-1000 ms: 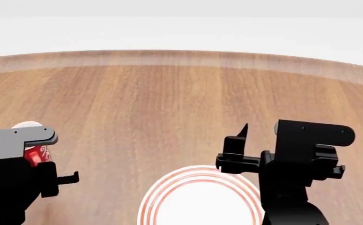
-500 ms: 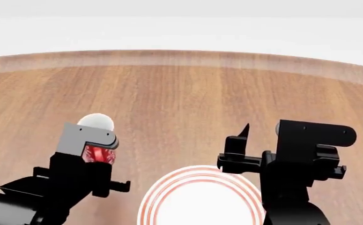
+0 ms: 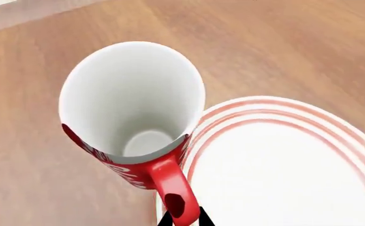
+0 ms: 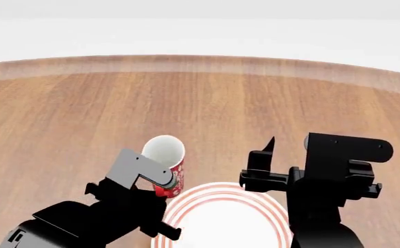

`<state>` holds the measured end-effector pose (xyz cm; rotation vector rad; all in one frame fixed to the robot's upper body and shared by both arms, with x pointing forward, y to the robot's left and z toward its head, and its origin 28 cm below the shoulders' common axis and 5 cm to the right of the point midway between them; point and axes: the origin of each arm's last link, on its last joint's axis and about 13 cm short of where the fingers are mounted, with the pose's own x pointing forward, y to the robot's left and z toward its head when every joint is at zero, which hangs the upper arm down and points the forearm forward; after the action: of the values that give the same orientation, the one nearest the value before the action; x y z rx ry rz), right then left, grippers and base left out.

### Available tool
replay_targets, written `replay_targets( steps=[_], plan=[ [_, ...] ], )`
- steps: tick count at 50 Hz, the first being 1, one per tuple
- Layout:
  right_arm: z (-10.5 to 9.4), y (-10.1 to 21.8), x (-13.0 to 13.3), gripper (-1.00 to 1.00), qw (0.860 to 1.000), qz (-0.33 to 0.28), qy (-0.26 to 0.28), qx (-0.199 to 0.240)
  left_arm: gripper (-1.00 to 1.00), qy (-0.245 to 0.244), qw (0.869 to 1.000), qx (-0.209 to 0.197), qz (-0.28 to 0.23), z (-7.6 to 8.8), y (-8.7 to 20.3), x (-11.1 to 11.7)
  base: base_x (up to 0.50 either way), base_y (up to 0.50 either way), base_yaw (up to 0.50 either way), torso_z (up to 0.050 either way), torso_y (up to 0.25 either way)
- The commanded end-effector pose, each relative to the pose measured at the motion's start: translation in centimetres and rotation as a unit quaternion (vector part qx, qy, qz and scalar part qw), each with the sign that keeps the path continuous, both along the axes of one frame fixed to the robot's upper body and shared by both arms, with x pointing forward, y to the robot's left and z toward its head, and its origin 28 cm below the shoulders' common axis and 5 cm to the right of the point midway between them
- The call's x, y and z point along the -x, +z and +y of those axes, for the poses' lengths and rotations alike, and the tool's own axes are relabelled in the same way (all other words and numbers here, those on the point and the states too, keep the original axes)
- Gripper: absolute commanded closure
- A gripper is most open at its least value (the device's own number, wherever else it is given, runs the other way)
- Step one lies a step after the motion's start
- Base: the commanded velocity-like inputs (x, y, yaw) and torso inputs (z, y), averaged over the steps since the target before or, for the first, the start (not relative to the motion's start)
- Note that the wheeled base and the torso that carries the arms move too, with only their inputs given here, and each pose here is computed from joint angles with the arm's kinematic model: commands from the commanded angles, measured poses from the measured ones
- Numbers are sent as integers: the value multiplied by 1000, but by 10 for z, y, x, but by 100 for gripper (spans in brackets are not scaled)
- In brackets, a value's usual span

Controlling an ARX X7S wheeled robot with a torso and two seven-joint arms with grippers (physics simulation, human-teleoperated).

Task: Pick up the red mug and put it on the plate

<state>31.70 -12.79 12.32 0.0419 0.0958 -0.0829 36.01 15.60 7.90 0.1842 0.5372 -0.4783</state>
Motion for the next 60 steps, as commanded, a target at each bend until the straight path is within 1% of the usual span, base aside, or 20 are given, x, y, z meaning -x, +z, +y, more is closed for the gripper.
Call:
replay_targets(
  steps=[1, 7, 14, 24, 28, 30, 31, 35, 36, 40, 47, 56, 60],
  plan=[
    [0, 0, 0, -100, 1000, 0, 0, 0, 100, -88, 996, 8, -3, -13, 3, 2, 0, 0, 0, 0, 0],
    [0, 0, 0, -100, 1000, 0, 0, -1, 100, -126, 992, 16, 10, -19, -1, -1, 0, 0, 0, 0, 0],
    [0, 0, 0, -100, 1000, -1, 0, -1, 100, -149, 988, 31, 35, -23, -4, -5, 0, 0, 0, 0, 0],
    [0, -1, -1, -100, 1000, -1, 1, -1, 100, -199, 978, 25, 57, -30, -5, -6, 0, 0, 0, 0, 1],
    [-1, 0, 0, -100, 1000, -1, 1, -1, 100, -195, 978, 17, 65, -30, -3, -7, 0, 0, 0, 0, 0],
    [-1, 0, 0, -100, 1000, -1, 1, -1, 100, -201, 977, 20, 73, -30, -2, -7, 0, 0, 0, 0, 0],
    [-1, -1, -1, -100, 1000, -1, 1, -2, 100, -201, 976, 13, 79, -30, -1, -7, 0, 0, 0, 0, 0],
    [-1, -2, -1, -100, 1000, 0, 1, -3, 100, -203, 975, 3, 88, -30, 2, -7, 0, 0, 0, 0, 0],
    [-1, -2, -1, -100, 1000, 0, 1, -3, 100, -202, 975, -9, 94, -29, 3, -7, 0, 0, 0, 0, 0],
    [-2, -1, 0, -100, 1000, -1, 0, -4, 100, -202, 974, -22, 99, -29, 7, -8, 0, 0, 0, 0, 0],
    [-2, -1, 0, -100, 1000, -2, 0, -5, 100, -223, 967, -50, 115, -29, 11, -7, 0, 0, 0, 0, 0],
    [-2, -1, 0, -100, 1000, -2, -1, -5, 100, -230, 960, -71, 141, -25, 6, -4, 0, 0, 0, 0, 0],
    [-1, -2, 0, -100, 1000, -1, 1, -5, 100, -231, 959, -72, 147, -24, 5, -4, 0, 0, 0, 0, 0]
  ],
)
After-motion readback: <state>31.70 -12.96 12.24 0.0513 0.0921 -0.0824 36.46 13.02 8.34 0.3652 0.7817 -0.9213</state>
